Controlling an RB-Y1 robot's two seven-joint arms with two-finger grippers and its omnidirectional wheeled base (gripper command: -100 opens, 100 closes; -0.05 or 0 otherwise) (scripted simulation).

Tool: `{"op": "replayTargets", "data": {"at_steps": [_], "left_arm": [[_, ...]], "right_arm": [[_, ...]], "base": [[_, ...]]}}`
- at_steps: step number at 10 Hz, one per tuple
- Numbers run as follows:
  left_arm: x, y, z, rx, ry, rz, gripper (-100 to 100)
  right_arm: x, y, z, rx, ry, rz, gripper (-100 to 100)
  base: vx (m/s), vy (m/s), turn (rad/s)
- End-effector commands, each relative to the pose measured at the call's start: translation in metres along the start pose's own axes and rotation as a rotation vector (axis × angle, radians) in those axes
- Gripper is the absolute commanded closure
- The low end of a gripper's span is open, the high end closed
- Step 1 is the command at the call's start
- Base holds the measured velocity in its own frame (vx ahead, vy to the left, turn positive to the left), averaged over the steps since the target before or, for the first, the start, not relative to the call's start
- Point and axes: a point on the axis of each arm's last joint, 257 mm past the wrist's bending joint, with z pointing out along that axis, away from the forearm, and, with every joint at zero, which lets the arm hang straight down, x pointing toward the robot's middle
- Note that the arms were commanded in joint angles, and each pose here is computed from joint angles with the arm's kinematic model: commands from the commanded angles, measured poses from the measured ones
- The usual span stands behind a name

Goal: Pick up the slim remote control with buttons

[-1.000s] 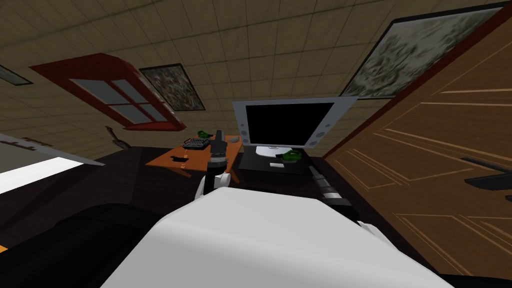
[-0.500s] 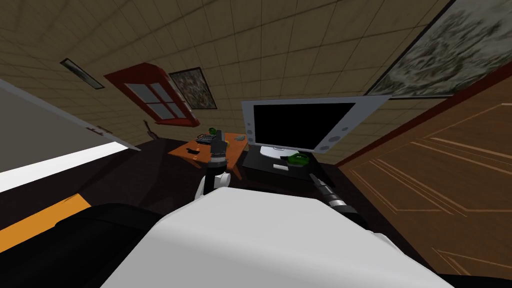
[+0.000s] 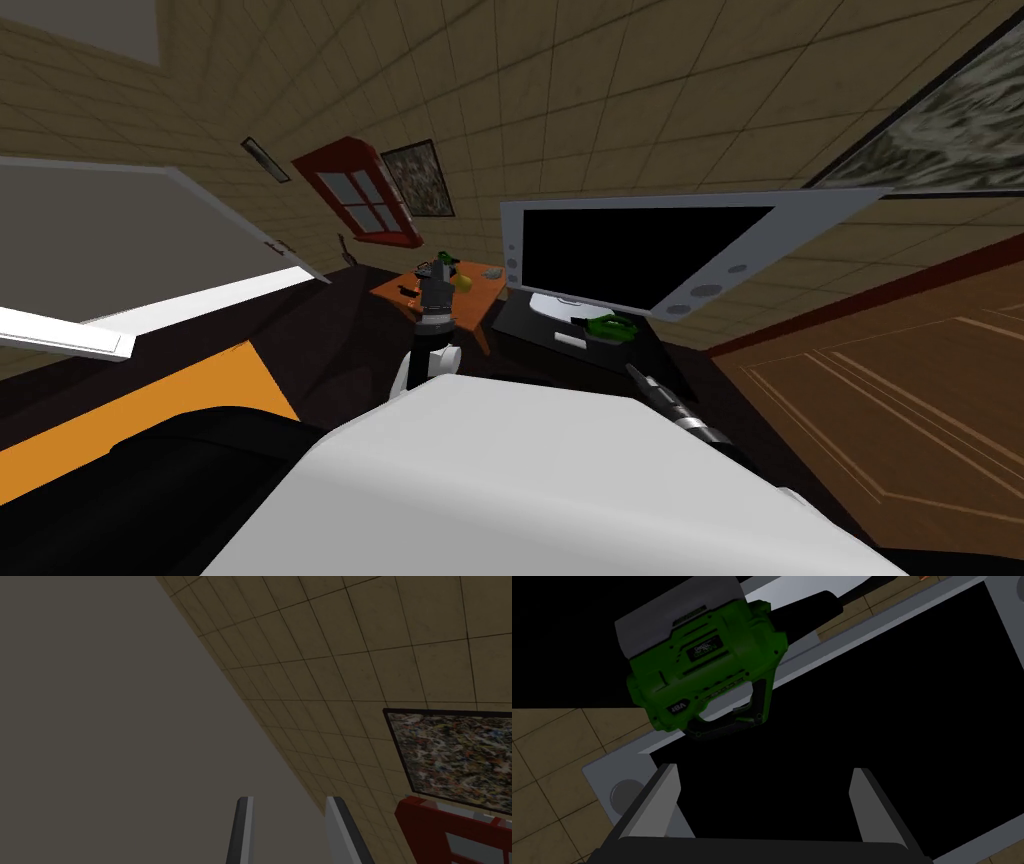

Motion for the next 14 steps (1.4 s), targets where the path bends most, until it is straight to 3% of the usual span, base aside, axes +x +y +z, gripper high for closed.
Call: {"op": "replayTargets", "data": {"at_steps": [1, 8, 13, 14], "left_arm": [[0.000, 0.000, 0.000, 0.000, 0.000, 0.000, 0], [0.000, 0.000, 0.000, 0.000, 0.000, 0.000, 0], [0.000, 0.000, 0.000, 0.000, 0.000, 0.000, 0], [0.000, 0.000, 0.000, 0.000, 0.000, 0.000, 0]], "right_arm": [[0.015, -0.024, -0.011, 0.041, 0.060, -0.061, -100], [0.065, -0.115, -0.059, 0.204, 0.258, -0.201, -100], [0.101, -0.172, -0.104, 0.285, 0.440, -0.330, -100], [0.102, -0.174, -0.107, 0.291, 0.443, -0.329, -100]], "base": [[-0.005, -0.022, 0.312], [0.003, -0.014, 0.302], [0.013, -0.005, 0.300], [0.017, -0.007, 0.273]]}}
